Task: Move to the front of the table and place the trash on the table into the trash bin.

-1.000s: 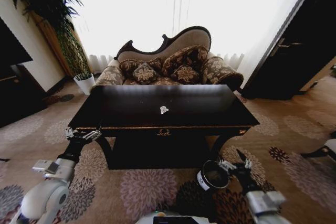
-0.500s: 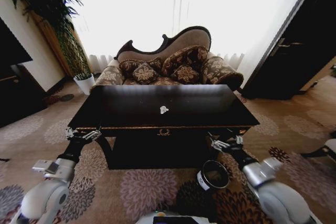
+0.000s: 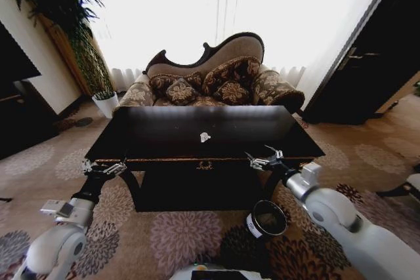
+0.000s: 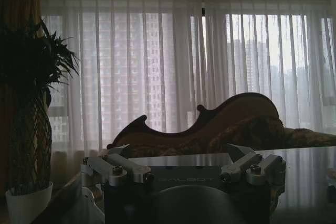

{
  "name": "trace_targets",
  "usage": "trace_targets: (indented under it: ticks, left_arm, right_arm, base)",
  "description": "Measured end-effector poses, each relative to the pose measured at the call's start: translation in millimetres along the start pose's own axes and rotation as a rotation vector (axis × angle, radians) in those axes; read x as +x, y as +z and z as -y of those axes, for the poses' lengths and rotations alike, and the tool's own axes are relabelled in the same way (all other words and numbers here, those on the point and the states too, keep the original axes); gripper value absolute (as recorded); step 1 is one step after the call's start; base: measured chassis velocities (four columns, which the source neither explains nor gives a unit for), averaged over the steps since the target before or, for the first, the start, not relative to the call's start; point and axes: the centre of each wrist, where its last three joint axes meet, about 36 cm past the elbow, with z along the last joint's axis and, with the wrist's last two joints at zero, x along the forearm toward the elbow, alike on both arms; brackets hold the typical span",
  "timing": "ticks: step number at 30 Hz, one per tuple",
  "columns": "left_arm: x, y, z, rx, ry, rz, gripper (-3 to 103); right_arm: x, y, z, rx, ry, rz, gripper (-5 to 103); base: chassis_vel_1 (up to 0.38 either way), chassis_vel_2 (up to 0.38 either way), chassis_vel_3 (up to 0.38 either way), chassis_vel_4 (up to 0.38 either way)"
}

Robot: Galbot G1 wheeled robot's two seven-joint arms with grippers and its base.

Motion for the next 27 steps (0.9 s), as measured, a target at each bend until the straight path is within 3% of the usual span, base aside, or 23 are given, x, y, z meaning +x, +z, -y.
trace_targets:
  ticks: [18, 27]
  left_arm:
    - [0.0, 0.0, 0.0, 0.000, 0.000, 0.000, 100]
    - [0.0, 0.0, 0.0, 0.000, 0.000, 0.000, 100]
  right_arm:
    - [-86.6, -15.3, 4.2, 0.073, -0.063, -0.063, 100]
    - [-129.2, -31.1, -17.3, 0.098, -0.117, -0.078, 100]
  base:
    - [0.000, 0.000, 0.000, 0.000]
    - [0.000, 0.000, 0.000, 0.000]
